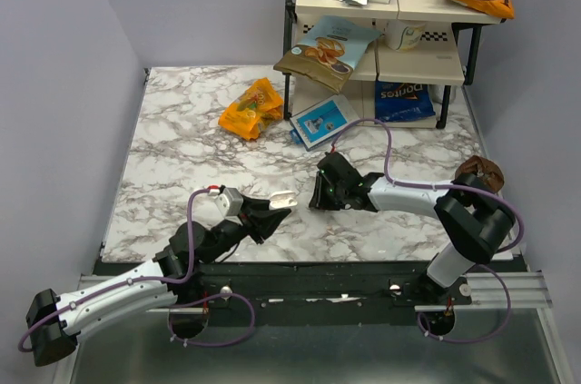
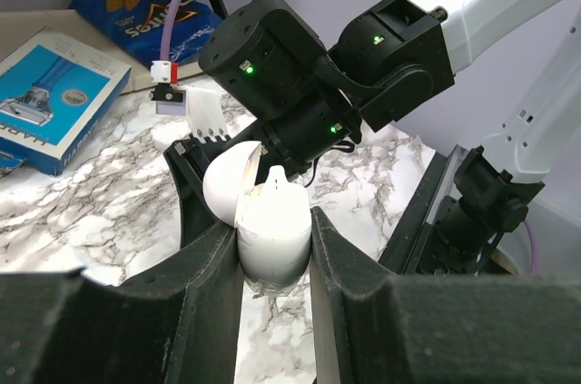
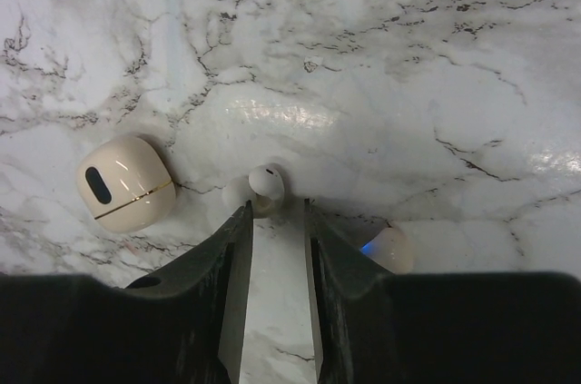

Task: Insert the wireless bluetooth earbuds into the charging case
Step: Pick up the earbud from the center of the board.

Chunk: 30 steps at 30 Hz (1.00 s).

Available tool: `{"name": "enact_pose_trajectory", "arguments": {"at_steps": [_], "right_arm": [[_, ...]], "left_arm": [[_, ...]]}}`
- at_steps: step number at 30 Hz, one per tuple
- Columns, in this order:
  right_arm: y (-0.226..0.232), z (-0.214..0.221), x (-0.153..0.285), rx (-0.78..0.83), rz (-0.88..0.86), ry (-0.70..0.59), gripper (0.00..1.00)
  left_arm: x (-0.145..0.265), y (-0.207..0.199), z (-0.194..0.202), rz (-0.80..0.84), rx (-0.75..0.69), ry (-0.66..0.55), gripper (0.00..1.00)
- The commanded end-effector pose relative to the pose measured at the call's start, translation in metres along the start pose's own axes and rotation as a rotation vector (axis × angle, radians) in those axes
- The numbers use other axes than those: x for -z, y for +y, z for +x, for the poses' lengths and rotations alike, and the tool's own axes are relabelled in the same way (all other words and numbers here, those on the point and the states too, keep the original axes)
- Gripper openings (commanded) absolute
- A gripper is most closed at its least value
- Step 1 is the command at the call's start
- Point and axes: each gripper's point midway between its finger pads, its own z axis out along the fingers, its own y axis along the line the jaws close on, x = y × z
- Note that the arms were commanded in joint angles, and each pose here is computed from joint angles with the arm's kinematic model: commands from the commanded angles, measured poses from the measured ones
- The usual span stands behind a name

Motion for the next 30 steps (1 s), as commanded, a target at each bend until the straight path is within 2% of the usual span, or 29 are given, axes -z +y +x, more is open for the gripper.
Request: {"name": "enact_pose_trajectory", "arguments": {"at_steps": [1, 5, 13, 30], "right_arm": [[-0.0018, -0.0006, -0.0076, -0.005, 0.006, 0.006, 0.38], [-0.0004, -0.0018, -0.0094, 0.001, 0.008, 0.01, 0.41], [0.0, -0.001, -0.0129, 0.014, 0.009, 0.022, 0.39], [-0.0001, -0.0053, -0.0056, 0.026, 0.004, -0.002, 0.14]], "left_arm": [[0.0003, 0.003, 0.0023, -0.016, 0.001, 0.001, 0.0], [0.0005, 0.0025, 0.0024, -0.015, 0.003, 0.001, 0.0], [0.0004, 0.0038, 0.005, -0.018, 0.002, 0.008, 0.0], [0.0002, 0.0027, 0.0054, -0.014, 0.006, 0.008, 0.0]]}}
